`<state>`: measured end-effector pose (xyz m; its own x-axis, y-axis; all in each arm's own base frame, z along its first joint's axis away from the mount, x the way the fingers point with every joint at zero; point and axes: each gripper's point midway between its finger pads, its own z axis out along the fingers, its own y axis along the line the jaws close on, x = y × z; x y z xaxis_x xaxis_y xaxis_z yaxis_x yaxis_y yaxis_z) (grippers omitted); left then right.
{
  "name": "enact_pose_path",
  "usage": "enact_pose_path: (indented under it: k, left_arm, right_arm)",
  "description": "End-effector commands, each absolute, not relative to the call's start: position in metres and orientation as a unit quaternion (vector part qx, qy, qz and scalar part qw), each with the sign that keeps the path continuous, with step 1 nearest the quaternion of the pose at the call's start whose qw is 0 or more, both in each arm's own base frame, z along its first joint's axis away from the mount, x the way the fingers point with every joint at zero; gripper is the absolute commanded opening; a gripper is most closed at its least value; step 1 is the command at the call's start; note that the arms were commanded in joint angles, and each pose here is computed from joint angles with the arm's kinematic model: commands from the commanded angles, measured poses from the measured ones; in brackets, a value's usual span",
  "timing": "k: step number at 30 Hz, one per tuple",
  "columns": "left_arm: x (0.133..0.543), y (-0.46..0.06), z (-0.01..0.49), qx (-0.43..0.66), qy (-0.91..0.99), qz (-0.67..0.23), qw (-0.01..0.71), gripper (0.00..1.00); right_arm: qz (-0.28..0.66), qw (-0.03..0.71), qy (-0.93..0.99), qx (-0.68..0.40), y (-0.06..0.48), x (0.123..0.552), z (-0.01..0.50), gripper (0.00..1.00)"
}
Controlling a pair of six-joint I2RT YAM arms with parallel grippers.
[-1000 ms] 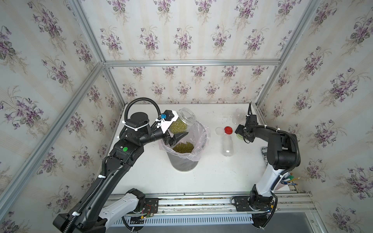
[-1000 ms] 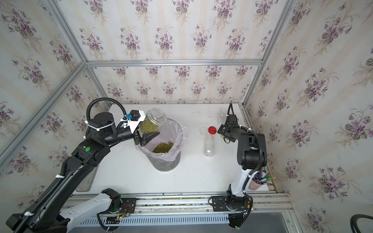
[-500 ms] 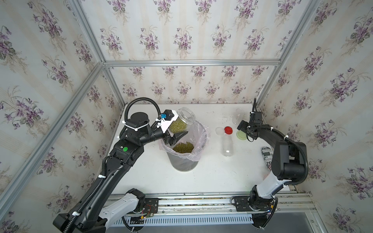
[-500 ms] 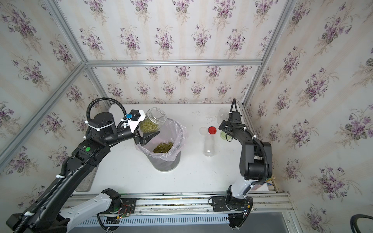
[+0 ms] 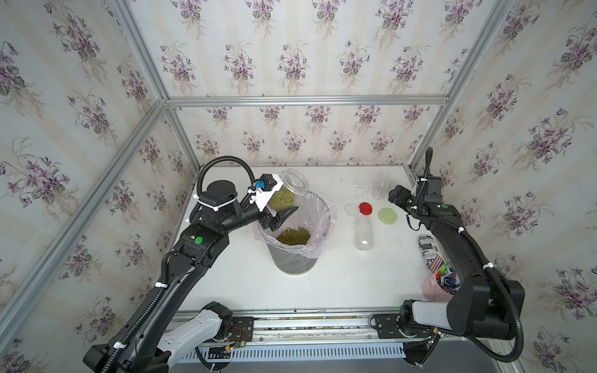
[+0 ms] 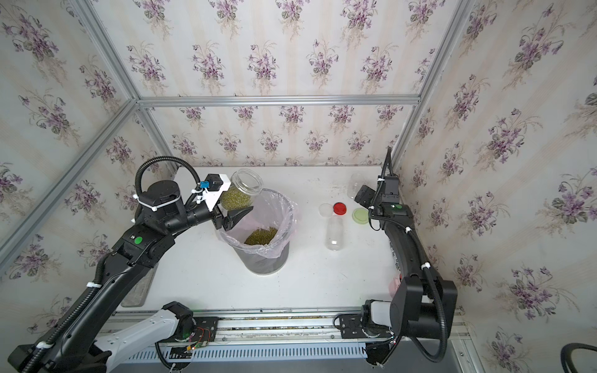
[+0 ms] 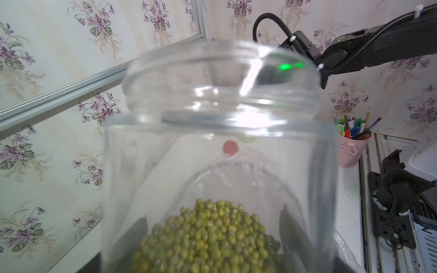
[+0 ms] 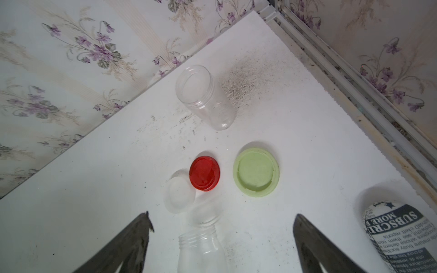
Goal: Empty moldy mung beans from jars
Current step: Place the lid at the center of the board, then pour the moldy mung beans from the jar into the trash bin.
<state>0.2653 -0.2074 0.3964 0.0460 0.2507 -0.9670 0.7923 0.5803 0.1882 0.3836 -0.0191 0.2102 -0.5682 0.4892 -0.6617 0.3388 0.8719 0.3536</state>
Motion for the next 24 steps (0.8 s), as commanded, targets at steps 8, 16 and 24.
enact_pose_path:
  k: [8,16,24]
  left_arm:
    - [0.283,-0.187,0.428,0.367,0.633,-0.143,0.666,0.00]
    - [0.291,-0.173,0.425,0.377,0.631,-0.068,0.674,0.00]
    - [0.297,-0.154,0.422,0.384,0.630,0.015,0.675,0.00]
  right_arm:
    - [0.187,0.427,0.870,0.159,0.031,0.359,0.266,0.90]
    - [0.215,0.428,0.874,0.083,0.086,0.349,0.284,0.90]
    - [0.224,0.439,0.869,0.052,0.093,0.343,0.303,0.90]
